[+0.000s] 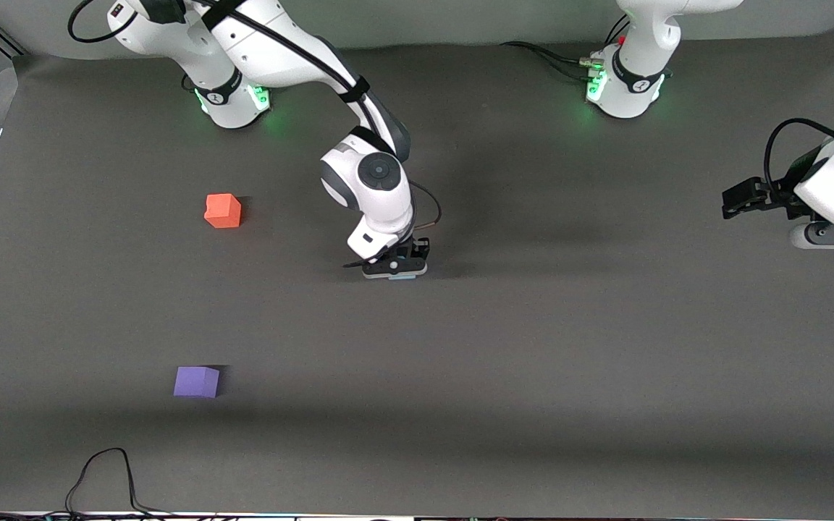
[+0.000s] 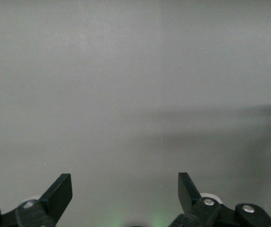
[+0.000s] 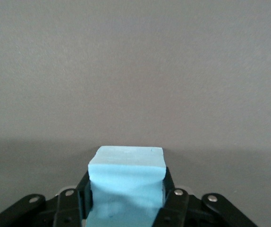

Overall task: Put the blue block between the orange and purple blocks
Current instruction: 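Lift the blue cube and carry it toward the orange cube with the right gripper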

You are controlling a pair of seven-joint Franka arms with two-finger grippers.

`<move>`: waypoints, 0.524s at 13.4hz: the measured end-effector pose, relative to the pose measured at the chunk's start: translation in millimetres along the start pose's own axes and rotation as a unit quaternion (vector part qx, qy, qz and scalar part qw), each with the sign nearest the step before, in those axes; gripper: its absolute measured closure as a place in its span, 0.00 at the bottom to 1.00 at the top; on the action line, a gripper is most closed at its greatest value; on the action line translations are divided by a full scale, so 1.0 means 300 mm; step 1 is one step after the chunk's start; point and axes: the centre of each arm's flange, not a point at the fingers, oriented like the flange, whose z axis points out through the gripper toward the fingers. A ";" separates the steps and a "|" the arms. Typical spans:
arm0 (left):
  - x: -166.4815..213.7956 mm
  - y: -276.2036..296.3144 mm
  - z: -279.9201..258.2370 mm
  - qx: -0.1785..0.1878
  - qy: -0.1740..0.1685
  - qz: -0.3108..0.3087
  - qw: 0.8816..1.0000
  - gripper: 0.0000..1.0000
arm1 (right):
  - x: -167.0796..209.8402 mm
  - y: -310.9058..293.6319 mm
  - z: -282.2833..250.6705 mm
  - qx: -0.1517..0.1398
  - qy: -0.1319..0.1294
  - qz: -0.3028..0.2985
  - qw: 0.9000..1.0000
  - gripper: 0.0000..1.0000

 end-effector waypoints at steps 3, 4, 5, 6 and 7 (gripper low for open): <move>0.003 -0.002 0.004 0.000 -0.001 -0.001 1.000 0.00 | 0.116 0.208 -0.136 -0.013 -0.003 -0.016 1.000 0.42; 0.004 -0.003 0.005 0.000 -0.001 -0.001 1.000 0.00 | 0.166 0.354 -0.200 -0.012 -0.003 -0.010 1.000 0.42; 0.005 -0.002 0.003 0.000 0.000 -0.001 1.000 0.00 | 0.195 0.485 -0.247 -0.011 -0.006 -0.008 1.000 0.42; 0.005 -0.002 0.001 0.000 0.001 0.000 1.000 0.00 | 0.212 0.620 -0.286 -0.010 -0.012 -0.008 1.000 0.42; 0.005 -0.001 -0.001 0.000 0.001 0.000 1.000 0.00 | 0.217 0.756 -0.315 -0.008 -0.020 -0.005 1.000 0.42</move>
